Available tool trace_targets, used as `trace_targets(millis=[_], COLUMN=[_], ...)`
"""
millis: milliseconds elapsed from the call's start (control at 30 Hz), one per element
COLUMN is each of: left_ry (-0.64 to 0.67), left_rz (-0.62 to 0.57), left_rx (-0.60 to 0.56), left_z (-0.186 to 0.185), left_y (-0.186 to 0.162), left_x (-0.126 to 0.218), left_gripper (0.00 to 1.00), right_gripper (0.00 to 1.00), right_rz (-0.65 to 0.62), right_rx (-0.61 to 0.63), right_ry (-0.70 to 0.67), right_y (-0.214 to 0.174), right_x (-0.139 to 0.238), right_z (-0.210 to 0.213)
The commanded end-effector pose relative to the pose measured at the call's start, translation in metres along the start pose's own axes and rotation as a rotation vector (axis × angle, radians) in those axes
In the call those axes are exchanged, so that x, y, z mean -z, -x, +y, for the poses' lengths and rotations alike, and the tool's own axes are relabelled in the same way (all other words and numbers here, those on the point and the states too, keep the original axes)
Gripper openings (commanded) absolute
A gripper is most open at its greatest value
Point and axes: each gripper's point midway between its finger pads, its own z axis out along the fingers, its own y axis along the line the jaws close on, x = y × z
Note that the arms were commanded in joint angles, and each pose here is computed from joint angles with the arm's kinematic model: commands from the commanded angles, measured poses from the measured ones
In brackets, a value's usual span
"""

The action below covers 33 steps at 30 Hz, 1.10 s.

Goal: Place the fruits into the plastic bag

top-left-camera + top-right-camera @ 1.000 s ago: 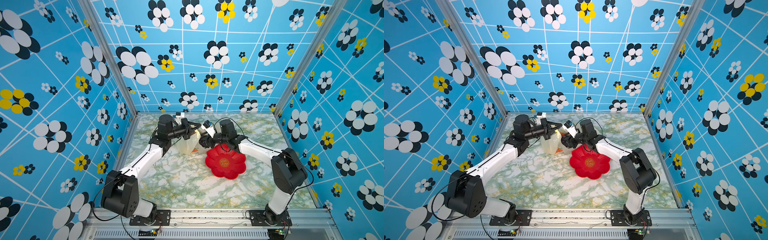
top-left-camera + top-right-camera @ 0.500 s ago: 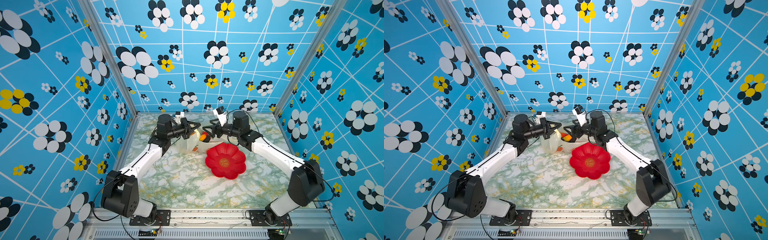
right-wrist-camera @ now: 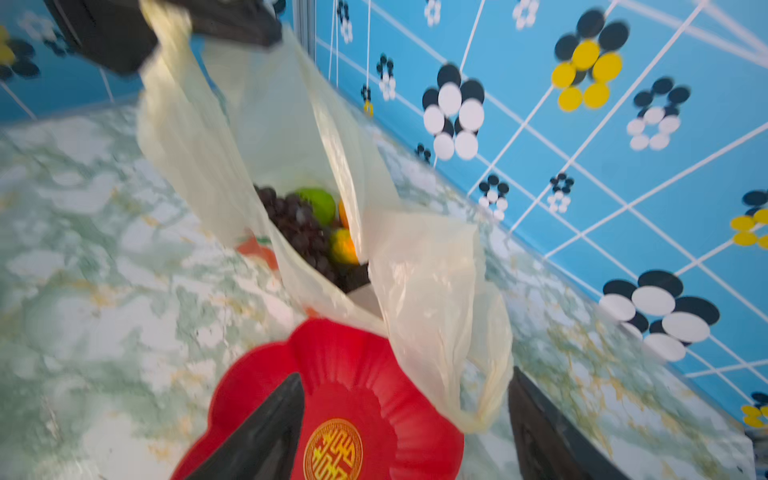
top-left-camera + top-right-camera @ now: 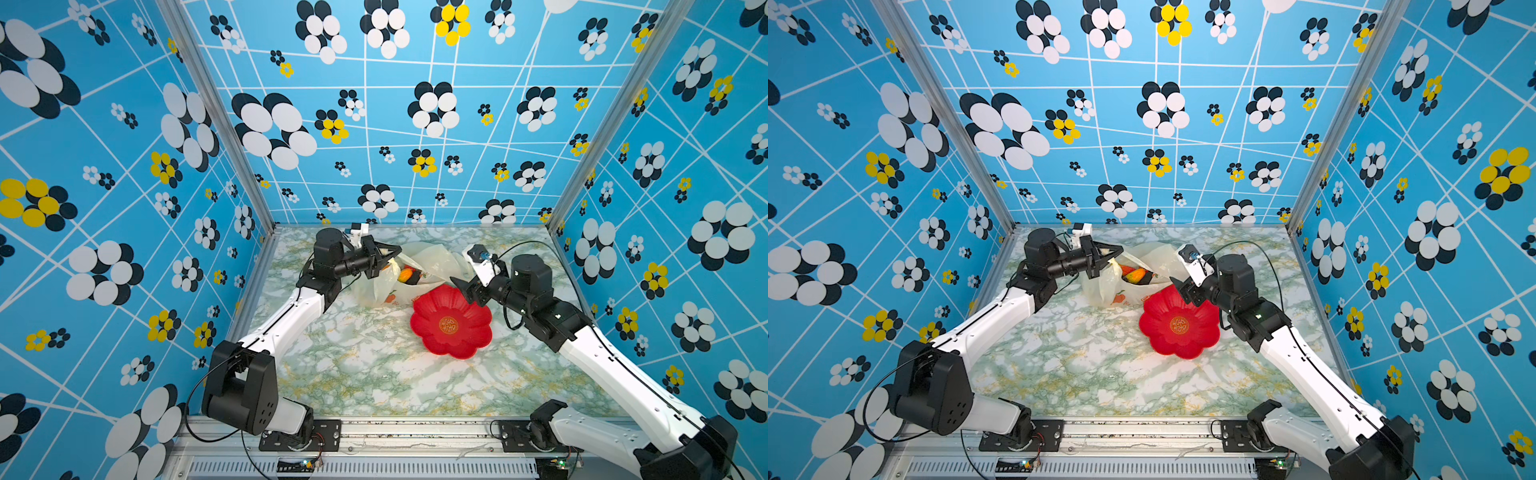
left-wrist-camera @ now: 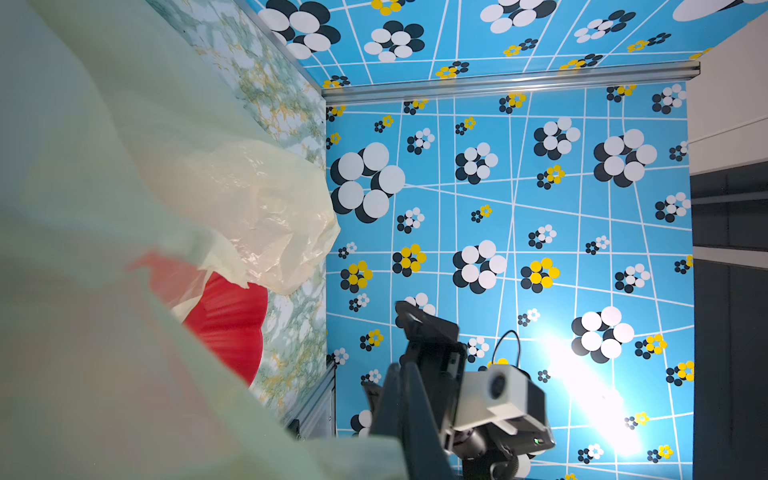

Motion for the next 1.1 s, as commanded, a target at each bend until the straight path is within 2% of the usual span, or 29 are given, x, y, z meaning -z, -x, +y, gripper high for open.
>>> trace_targets(millis=[0, 267, 433, 500, 567, 633, 800, 1067], left_ry=[-0.035, -0.036, -0.039, -0.038, -0.037, -0.037, -0.029, -0.014], left_rz=[0.021, 0.025, 0.024, 0.022, 0.019, 0.019, 0.005, -0.028], left_rx=[-0.055, -0.057, -0.060, -0.060, -0.060, -0.059, -0.057, -0.092], left_z=[-0.014, -0.017, -0.019, -0.018, -0.018, -0.018, -0.017, -0.039], left_y=[-0.003, -0.007, -0.007, -0.006, -0.005, -0.005, 0.000, 0.024], left_x=[0.002, 0.006, 0.009, 0.010, 0.011, 0.012, 0.016, 0.019], left_gripper=[0.00, 0.00, 0.00, 0.00, 0.00, 0.00, 0.00, 0.00], right_gripper=[0.79, 0.79, 0.71, 0.64, 0.53, 0.36, 0.02, 0.00], right_rz=[0.135, 0.248, 0.305, 0.300, 0.274, 0.235, 0.142, -0.097], right_rx=[0.092, 0.099, 0.074, 0.059, 0.046, 0.033, -0.008, -0.147], right_ry=[-0.036, -0.125, -0.174, -0.189, -0.201, -0.218, -0.224, -0.218], right_y=[-0.040, -0.069, -0.077, -0.073, -0.063, -0.048, -0.006, 0.090], right_x=[-0.010, -0.046, -0.065, -0.070, -0.072, -0.072, -0.065, -0.036], right_z=[-0.001, -0.023, -0.041, -0.046, -0.051, -0.057, -0.068, -0.097])
